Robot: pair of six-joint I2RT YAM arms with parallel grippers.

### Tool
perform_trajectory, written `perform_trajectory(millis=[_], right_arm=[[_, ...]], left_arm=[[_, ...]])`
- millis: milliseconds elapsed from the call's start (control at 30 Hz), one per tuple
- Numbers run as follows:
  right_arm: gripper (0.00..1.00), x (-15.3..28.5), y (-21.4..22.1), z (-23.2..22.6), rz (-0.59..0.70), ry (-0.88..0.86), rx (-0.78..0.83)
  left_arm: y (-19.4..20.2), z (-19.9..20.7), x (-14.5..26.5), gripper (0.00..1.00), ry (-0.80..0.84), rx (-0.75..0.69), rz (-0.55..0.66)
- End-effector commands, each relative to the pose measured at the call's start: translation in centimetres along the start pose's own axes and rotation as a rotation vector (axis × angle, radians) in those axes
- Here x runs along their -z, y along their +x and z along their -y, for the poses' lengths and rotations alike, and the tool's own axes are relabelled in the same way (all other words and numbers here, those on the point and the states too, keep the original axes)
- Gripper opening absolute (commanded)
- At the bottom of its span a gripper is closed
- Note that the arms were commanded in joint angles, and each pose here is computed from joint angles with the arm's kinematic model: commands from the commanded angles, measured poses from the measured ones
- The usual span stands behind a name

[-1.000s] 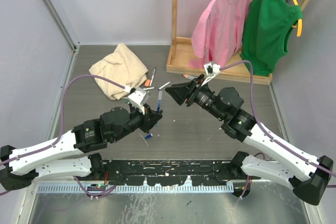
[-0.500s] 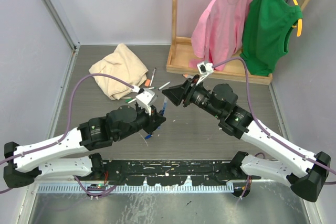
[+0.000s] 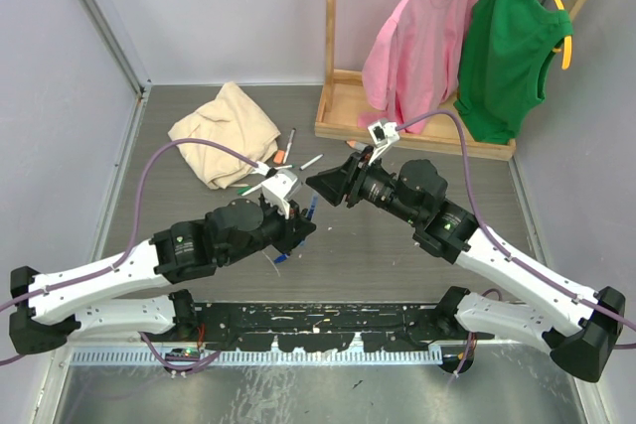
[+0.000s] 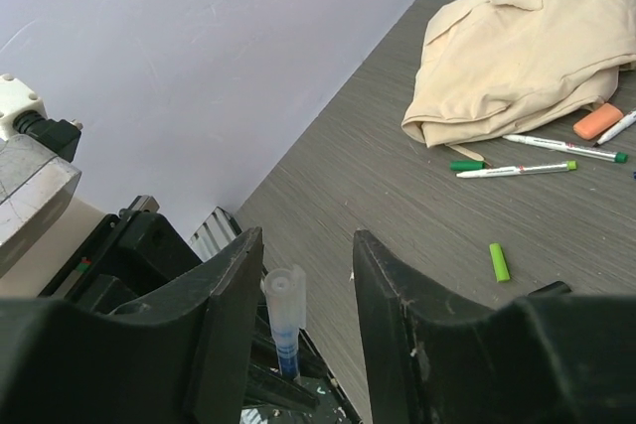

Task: Insert the pens into the pen caps
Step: Press the pen cap onto the pen.

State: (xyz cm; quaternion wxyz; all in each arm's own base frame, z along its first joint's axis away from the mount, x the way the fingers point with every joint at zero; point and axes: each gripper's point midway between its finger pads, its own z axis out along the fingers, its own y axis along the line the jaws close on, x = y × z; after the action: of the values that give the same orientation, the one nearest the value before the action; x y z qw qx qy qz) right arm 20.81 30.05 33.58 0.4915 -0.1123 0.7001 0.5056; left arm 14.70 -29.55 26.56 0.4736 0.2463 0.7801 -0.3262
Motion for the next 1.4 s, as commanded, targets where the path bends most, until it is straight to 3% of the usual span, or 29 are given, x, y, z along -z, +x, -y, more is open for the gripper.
perform_trajectory(millis=[0, 167, 600, 1000, 1233, 1367], right_arm=[[0.46, 0.2, -0.3, -1.0, 0.006, -0.039, -0.010], [0.37, 0.2, -0.2, -0.9, -0.001, -0.036, -0.004], [0.39, 0.1, 1.3, -0.5, -0.058, -0.040, -0.002], [0.01, -0.2, 1.6, 0.0, -0.063, -0.028, 0.026], [0.00, 0.5, 3.0, 0.3, -0.092, -0.002, -0.027], [0.00, 0.8, 6.1, 0.0, -0.142, 0.048, -0.038]], left_arm=[[-3.3, 1.4, 0.5, 0.00, 0.053, 0.015, 0.086], [-3.2, 1.4, 0.5, 0.00, 0.049, 0.021, 0.086], [-3.8, 1.1, 0.4, 0.00, 0.021, 0.035, 0.094], [-4.2, 1.1, 0.2, 0.00, 0.007, 0.039, 0.094], [-6.9, 1.3, 0.6, 0.00, -0.024, 0.052, 0.129], [-9.2, 2.4, 1.0, 0.00, 0.009, 0.051, 0.167]])
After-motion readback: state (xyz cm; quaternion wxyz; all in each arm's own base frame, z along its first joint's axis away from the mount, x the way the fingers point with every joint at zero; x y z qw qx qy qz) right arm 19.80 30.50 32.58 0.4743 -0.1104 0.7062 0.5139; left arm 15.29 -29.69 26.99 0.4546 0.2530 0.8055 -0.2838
